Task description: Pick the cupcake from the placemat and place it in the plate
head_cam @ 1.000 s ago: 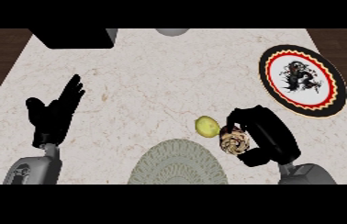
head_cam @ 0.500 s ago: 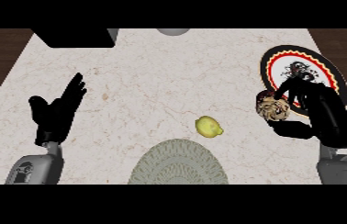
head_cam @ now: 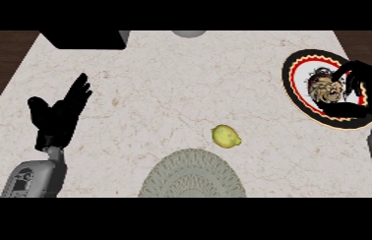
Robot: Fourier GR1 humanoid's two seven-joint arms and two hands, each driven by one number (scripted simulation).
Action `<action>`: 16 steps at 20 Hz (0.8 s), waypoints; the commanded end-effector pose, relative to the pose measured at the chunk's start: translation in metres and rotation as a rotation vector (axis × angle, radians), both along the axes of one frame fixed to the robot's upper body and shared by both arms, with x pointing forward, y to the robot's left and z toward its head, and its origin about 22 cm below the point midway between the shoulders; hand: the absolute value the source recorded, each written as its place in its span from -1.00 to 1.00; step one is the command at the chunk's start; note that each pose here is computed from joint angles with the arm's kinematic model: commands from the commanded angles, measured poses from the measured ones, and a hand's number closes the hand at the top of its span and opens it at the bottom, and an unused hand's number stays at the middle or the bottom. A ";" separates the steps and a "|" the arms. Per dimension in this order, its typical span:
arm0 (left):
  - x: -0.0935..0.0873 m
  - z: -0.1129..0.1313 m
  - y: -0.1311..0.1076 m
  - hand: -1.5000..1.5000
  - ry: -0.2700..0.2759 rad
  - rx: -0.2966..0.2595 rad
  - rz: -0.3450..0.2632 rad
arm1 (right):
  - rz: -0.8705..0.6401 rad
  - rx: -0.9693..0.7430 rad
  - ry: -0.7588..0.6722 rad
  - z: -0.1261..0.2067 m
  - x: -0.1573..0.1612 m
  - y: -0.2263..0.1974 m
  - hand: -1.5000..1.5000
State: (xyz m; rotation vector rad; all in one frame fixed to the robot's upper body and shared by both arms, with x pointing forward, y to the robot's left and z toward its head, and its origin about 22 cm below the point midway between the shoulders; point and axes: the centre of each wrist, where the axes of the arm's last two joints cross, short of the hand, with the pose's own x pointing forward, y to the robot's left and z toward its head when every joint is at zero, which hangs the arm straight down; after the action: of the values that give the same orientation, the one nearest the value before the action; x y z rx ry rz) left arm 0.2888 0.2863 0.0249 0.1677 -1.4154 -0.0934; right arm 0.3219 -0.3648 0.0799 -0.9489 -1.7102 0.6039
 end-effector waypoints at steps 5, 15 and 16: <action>0.002 -0.006 0.003 0.00 0.001 -0.003 -0.009 | -0.057 -0.062 0.068 -0.022 0.029 -0.056 1.00; 0.001 0.000 -0.014 0.00 0.002 -0.008 -0.041 | 0.062 0.009 0.338 -0.037 0.020 -0.099 -1.00; 0.009 0.001 -0.006 0.00 -0.014 0.002 -0.015 | 0.092 0.013 0.321 -0.037 0.022 -0.098 -1.00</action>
State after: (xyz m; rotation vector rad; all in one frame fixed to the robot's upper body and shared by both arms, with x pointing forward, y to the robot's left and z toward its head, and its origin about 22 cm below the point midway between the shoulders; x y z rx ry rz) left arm 0.2928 0.2746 0.0217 0.1428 -1.4240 -0.1099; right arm 0.3505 -0.4519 0.0514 -0.8097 -1.4598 0.7174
